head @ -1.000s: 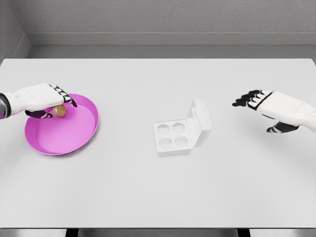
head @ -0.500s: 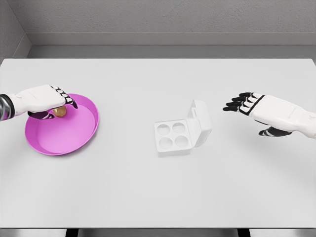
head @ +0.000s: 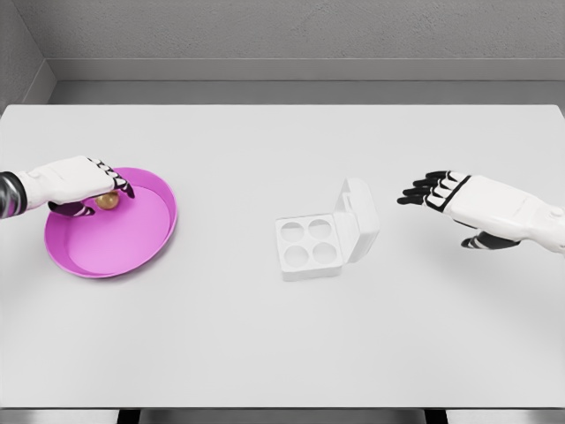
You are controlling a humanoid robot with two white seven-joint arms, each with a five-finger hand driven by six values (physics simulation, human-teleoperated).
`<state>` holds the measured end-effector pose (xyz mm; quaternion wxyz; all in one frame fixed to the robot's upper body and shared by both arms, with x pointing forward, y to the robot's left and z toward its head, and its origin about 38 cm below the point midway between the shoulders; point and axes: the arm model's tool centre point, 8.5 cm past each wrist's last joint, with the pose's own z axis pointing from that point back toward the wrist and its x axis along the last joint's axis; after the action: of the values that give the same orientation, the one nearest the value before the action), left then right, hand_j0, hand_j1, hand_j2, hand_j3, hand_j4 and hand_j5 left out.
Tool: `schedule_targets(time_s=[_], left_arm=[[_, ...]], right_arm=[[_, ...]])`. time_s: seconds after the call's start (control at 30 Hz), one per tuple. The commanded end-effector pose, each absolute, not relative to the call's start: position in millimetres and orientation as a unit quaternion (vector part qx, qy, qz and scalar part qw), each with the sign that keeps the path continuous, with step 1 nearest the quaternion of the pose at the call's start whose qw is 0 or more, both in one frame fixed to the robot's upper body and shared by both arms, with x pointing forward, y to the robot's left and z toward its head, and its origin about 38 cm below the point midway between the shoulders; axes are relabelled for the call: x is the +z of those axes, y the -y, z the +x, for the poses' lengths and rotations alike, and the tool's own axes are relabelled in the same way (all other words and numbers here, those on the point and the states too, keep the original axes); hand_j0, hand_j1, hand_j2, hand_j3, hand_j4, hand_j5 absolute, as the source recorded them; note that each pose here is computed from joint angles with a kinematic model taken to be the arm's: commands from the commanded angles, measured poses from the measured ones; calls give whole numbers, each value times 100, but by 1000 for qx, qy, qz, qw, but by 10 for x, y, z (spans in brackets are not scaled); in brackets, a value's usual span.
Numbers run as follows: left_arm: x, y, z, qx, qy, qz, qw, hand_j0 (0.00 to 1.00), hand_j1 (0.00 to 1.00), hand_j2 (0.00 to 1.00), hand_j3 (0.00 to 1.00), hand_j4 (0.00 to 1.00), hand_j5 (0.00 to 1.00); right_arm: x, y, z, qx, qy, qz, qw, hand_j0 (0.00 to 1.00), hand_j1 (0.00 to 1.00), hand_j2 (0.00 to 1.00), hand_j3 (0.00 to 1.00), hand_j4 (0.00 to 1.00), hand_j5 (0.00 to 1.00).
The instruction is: Pack egg into the box and close the box lid
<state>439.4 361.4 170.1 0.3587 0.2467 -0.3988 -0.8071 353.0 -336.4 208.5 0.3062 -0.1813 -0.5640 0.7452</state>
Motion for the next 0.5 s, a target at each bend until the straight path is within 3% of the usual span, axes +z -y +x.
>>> schedule_targets(time_s=[0.0,0.47], left_arm=[[1698,-3607,4398,-806,400,247,360,74,74,74,74,74,74],[1677,-3586,4452,-799,406,251,367,74,74,74,74,74,74]], right_arm=[[2090,3367,3531,744,565,-181,308,100,100,100,100,100,100],[2024,3359,3501,747,561,-173,312,100,100,100,100,100,100]])
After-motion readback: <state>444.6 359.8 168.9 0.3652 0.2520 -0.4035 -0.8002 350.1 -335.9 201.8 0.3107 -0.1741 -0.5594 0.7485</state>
